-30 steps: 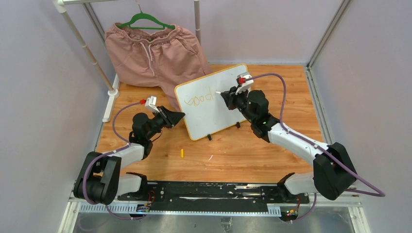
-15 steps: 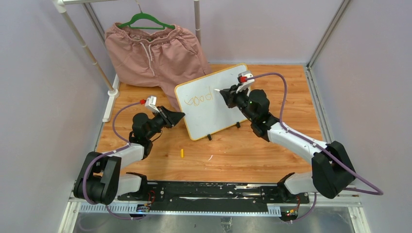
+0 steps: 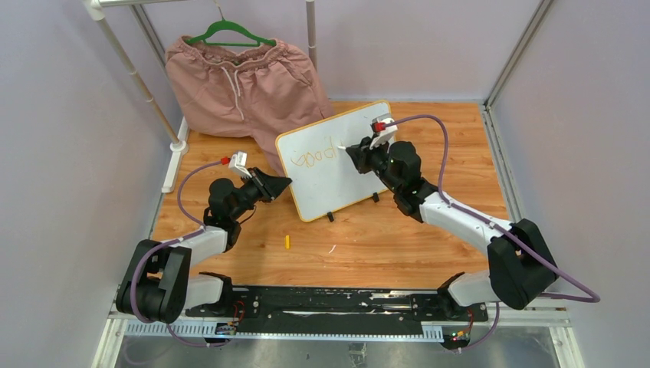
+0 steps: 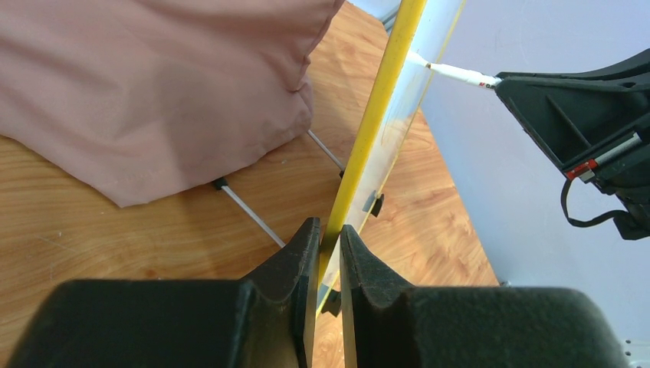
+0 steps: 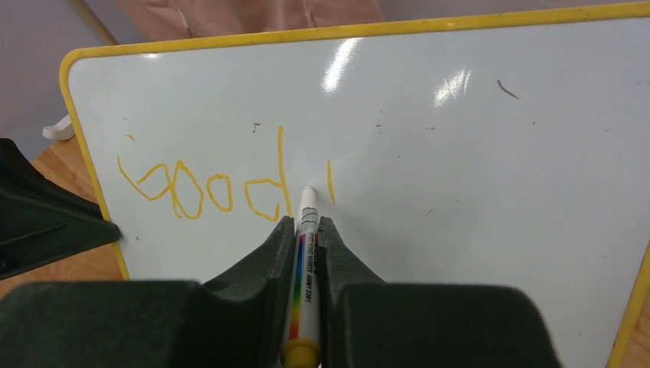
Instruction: Write a sentence on the whiteboard
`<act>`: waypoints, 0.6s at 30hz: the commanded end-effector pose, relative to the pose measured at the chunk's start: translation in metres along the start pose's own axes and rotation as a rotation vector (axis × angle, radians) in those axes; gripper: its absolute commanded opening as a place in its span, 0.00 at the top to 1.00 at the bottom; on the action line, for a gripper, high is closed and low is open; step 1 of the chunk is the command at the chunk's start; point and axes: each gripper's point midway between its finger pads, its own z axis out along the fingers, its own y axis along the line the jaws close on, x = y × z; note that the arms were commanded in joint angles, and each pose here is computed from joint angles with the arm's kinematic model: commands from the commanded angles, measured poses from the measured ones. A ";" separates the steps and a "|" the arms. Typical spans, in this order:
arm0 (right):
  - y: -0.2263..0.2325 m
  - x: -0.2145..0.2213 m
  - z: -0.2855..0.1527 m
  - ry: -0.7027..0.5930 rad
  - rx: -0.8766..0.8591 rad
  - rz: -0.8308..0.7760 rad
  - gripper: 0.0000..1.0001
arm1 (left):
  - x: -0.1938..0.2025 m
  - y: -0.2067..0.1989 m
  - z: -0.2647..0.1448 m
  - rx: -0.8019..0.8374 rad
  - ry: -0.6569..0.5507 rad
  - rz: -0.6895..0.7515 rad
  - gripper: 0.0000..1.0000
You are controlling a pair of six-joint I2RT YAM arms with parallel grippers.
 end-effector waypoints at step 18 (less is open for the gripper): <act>-0.035 -0.011 0.001 -0.009 0.146 0.008 1.00 | -0.006 -0.009 0.000 0.036 -0.016 0.035 0.82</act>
